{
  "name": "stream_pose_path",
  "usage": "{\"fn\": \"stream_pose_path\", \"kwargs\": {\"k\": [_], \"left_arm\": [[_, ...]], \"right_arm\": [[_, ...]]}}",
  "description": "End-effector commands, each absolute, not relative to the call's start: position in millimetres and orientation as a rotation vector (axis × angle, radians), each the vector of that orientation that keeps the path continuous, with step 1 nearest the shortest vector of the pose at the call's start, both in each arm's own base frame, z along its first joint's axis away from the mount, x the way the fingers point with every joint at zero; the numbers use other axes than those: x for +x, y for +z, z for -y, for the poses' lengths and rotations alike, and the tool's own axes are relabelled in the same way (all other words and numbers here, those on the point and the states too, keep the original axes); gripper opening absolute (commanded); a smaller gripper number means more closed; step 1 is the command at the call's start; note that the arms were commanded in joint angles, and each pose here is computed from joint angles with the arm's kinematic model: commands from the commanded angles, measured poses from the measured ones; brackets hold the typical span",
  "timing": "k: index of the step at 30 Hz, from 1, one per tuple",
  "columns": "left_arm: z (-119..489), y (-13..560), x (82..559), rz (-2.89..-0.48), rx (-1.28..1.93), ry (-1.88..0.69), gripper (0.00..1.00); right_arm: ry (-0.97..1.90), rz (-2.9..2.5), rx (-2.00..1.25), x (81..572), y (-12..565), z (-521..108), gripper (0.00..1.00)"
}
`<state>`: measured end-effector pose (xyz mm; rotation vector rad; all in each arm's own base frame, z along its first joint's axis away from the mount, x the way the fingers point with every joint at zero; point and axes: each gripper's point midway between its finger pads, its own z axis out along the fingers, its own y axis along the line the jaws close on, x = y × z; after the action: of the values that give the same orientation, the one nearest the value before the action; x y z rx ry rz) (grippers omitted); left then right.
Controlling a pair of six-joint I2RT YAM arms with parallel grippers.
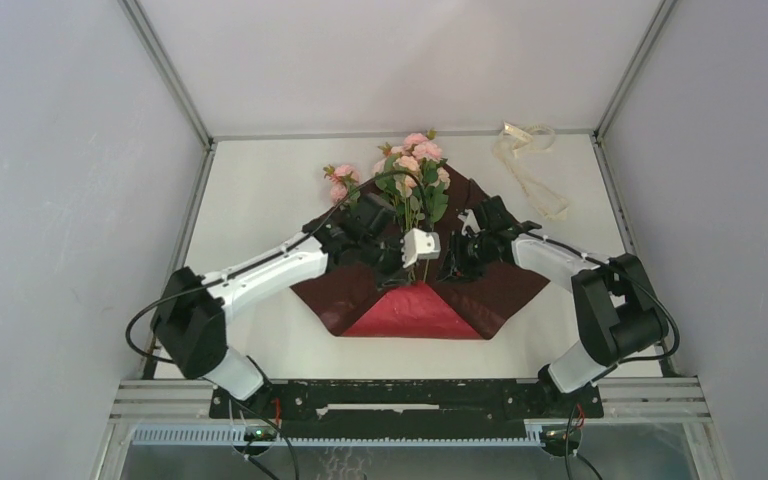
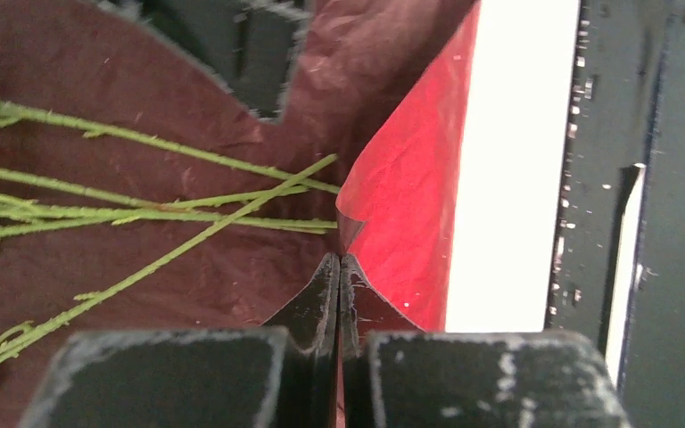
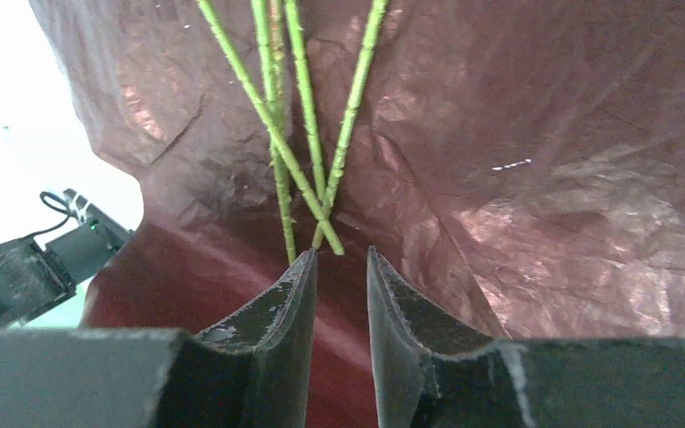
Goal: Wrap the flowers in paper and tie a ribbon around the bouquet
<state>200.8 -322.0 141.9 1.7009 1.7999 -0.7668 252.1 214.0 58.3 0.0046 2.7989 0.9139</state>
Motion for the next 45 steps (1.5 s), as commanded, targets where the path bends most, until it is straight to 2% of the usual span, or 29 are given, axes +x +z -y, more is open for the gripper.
{"fn": "stream_pose_path", "kwargs": {"k": [1, 9, 15, 20, 29, 31, 33, 36, 38, 42, 45], "left_arm": [[332, 150, 231, -1.822, 1.601, -0.845, 0.0], [330, 130, 265, -1.915, 1.514, -0.869, 0.0], [327, 123, 287, -1.937, 1.472, -0.838, 0.0], [324, 121, 301, -1.958, 1.441, -0.819, 0.0], [316, 111, 316, -1.982, 1.429, -0.768, 0.0], [316, 111, 320, -1.987, 1.417, -0.764, 0.0], [316, 110, 322, -1.99, 1.407, -0.766, 0.0], [317, 109, 322, -1.998, 1.394, -0.775, 0.0], [316, 110, 322, -2.009, 1.384, -0.774, 0.0], [311, 110, 316, -2.002, 1.393, -0.761, 0.0], [307, 114, 311, -2.014, 1.397, -0.763, 0.2]], "right_arm": [[1.043, -2.652, -0.151, 269, 84, -223, 0.37], [1.218, -2.49, -0.247, 273, 118, -221, 0.5], [1.333, -2.458, -0.316, 259, 115, -230, 0.67], [1.311, -2.518, -0.324, 254, 94, -232, 0.71], [1.302, -2.588, -0.344, 239, 73, -233, 0.7], [1.313, -2.595, -0.344, 237, 70, -233, 0.65], [1.33, -2.596, -0.344, 236, 69, -234, 0.51], [1.344, -2.599, -0.331, 238, 66, -235, 0.23], [1.34, -2.61, -0.31, 240, 62, -234, 0.11], [1.347, -2.627, -0.252, 244, 53, -236, 0.0], [1.325, -2.634, -0.208, 251, 48, -236, 0.0]]}}
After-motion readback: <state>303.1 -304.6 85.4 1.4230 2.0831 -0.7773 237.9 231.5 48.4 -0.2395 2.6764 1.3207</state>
